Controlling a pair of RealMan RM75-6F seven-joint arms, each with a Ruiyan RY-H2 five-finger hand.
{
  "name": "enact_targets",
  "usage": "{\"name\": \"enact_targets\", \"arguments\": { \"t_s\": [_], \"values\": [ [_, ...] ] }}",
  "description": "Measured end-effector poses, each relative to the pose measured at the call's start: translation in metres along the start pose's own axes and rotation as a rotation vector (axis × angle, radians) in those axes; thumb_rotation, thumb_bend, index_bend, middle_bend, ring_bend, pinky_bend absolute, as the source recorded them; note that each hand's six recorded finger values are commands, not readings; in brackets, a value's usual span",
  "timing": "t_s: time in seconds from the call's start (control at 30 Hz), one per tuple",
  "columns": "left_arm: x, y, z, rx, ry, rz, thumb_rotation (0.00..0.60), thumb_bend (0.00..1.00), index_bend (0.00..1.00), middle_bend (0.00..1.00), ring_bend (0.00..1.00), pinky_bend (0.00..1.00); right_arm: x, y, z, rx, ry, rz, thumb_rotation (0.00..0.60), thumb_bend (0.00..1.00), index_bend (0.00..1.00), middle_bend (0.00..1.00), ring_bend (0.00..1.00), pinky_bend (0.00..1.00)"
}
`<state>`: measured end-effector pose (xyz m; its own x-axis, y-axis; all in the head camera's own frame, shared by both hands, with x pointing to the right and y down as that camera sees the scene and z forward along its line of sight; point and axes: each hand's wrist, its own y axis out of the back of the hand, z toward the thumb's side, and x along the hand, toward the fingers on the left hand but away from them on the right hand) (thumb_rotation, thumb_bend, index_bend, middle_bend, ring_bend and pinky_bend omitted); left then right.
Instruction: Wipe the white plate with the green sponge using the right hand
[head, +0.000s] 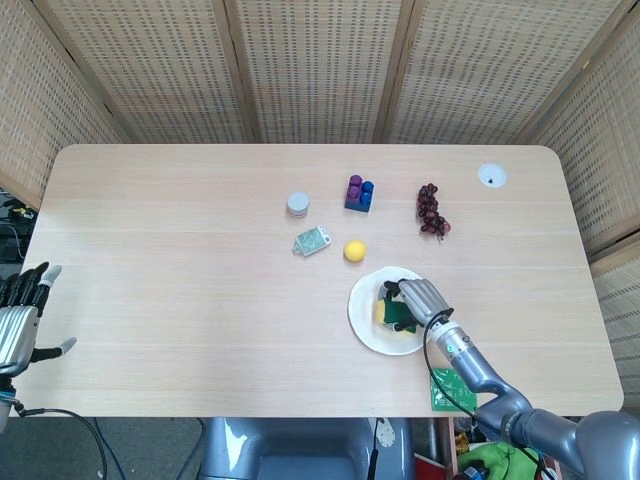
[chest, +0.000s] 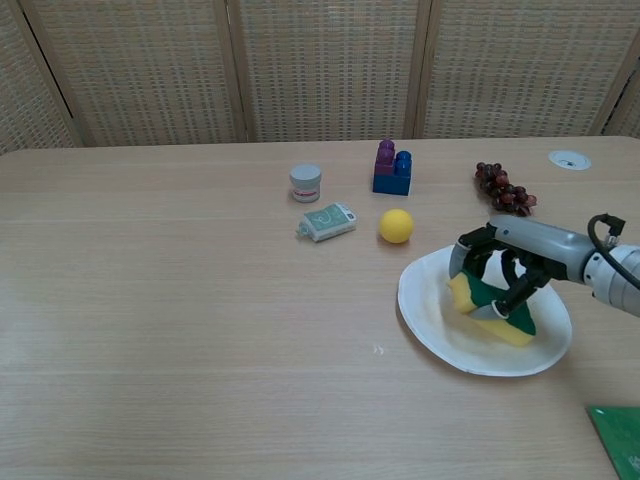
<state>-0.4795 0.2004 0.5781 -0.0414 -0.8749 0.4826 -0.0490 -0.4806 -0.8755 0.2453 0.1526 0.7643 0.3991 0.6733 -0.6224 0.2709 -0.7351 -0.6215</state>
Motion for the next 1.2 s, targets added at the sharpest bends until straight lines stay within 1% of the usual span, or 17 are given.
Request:
{"name": "enact_targets", "arguments": {
  "t_s": [0.17,0.33,0.47,0.57,0.63,0.7,0.8,0.93,1.2],
  "values": [
    [0.0,-0.001,0.0,0.001,-0.003,-0.005,0.6,0.0,0.0,0.0,0.0,0.0,0.001,-0.004,-0.005,-0.015,-0.008,0.005,0.6,0.19,0.43,0.51,0.39,0.62],
    [-0.001,-0.002,0.001,0.001,-0.003,-0.007,0.6,0.0,0.0,0.0,0.0,0.0,0.002,-0.004,-0.005,-0.016,0.002,0.009,0.6,0.19,0.43,0.51,0.39,0.62],
    [-0.001,-0.001,0.0,-0.002,-0.002,-0.004,0.6,0.0,0.0,0.0,0.0,0.0,0.002,0.006,-0.001,-0.022,0.026,-0.014,0.6,0.19,0.43,0.51,0.39,0.62],
    [-0.001,0.0,0.001,-0.003,-0.005,-0.003,0.6,0.0,0.0,0.0,0.0,0.0,0.002,0.019,0.004,-0.026,0.043,-0.042,0.6,0.19,0.43,0.51,0.39,0.62],
    [-0.002,0.0,0.002,-0.005,-0.008,-0.004,0.6,0.0,0.0,0.0,0.0,0.0,0.002,0.027,0.004,-0.019,0.042,-0.057,0.6,0.19,0.43,0.51,0.39,0.62],
    [-0.002,0.0,0.002,-0.005,-0.01,-0.005,0.6,0.0,0.0,0.0,0.0,0.0,0.002,0.03,0.001,-0.017,0.027,-0.06,0.6,0.19,0.43,0.51,0.39,0.62],
    [-0.003,0.0,0.003,-0.005,-0.012,-0.004,0.6,0.0,0.0,0.0,0.0,0.0,0.002,0.026,-0.006,-0.017,-0.004,-0.043,0.6,0.19,0.43,0.51,0.39,0.62],
    [-0.003,0.0,0.003,-0.007,-0.014,-0.003,0.6,0.0,0.0,0.0,0.0,0.0,0.002,0.014,-0.014,-0.017,-0.036,-0.015,0.6,0.19,0.44,0.51,0.39,0.62],
    [-0.004,0.0,0.002,-0.007,-0.01,-0.003,0.6,0.0,0.0,0.0,0.0,0.0,0.005,-0.006,-0.024,-0.032,-0.062,0.027,0.6,0.19,0.44,0.51,0.39,0.62]
  ]
}}
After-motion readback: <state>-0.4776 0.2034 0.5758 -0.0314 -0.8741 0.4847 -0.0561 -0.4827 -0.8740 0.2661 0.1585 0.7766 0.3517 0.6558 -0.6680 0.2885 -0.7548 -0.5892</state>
